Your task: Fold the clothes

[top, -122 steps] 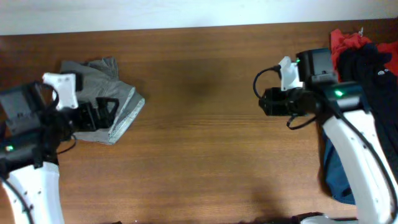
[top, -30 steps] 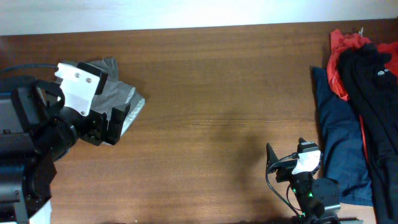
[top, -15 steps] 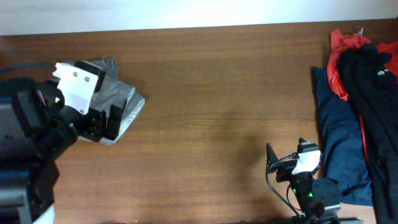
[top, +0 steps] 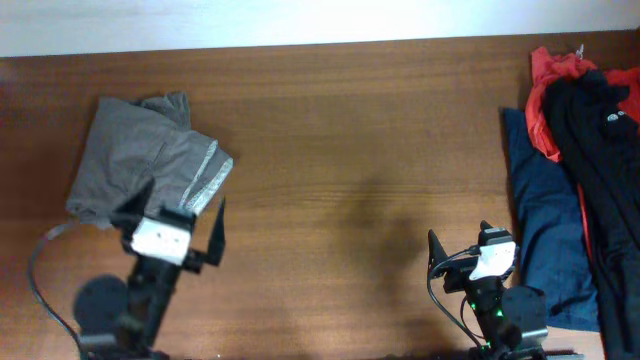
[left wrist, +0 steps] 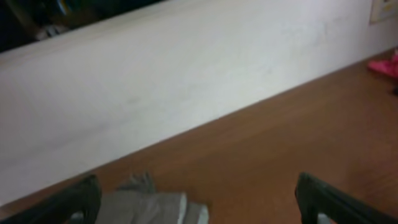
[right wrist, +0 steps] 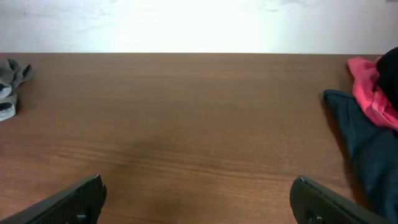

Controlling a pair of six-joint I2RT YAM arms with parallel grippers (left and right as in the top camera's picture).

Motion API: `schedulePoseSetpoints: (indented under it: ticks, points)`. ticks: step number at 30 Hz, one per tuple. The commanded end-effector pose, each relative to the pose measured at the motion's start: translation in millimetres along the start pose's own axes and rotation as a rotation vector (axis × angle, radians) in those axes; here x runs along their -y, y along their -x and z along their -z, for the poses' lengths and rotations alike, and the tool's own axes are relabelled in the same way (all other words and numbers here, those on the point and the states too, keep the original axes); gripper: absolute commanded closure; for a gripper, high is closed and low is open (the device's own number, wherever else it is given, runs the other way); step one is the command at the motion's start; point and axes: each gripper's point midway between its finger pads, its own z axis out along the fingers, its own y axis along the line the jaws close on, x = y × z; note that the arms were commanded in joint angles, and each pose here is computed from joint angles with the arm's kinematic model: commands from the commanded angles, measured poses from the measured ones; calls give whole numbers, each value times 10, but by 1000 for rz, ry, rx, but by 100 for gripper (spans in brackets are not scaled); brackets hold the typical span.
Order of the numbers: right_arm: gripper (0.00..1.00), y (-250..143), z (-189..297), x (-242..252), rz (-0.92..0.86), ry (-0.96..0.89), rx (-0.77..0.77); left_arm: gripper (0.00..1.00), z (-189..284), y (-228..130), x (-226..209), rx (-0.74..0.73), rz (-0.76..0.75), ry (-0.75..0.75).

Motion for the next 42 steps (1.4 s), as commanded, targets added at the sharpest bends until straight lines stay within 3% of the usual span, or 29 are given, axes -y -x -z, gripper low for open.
schedulePoseSetpoints:
  ticks: [1,8,16,42]
  points:
    - [2,-24,-4,5,-8,0,-3,1,118,-303,124,50,32,14]
    - [1,-24,-4,5,-8,0,-3,1,189,-766,241,78,23,41]
    - [1,-24,-4,5,-8,0,-3,1,18,-1330,357,4,42,23]
    - [1,-24,-4,5,-8,0,-3,0,20,-1307,351,12,40,25]
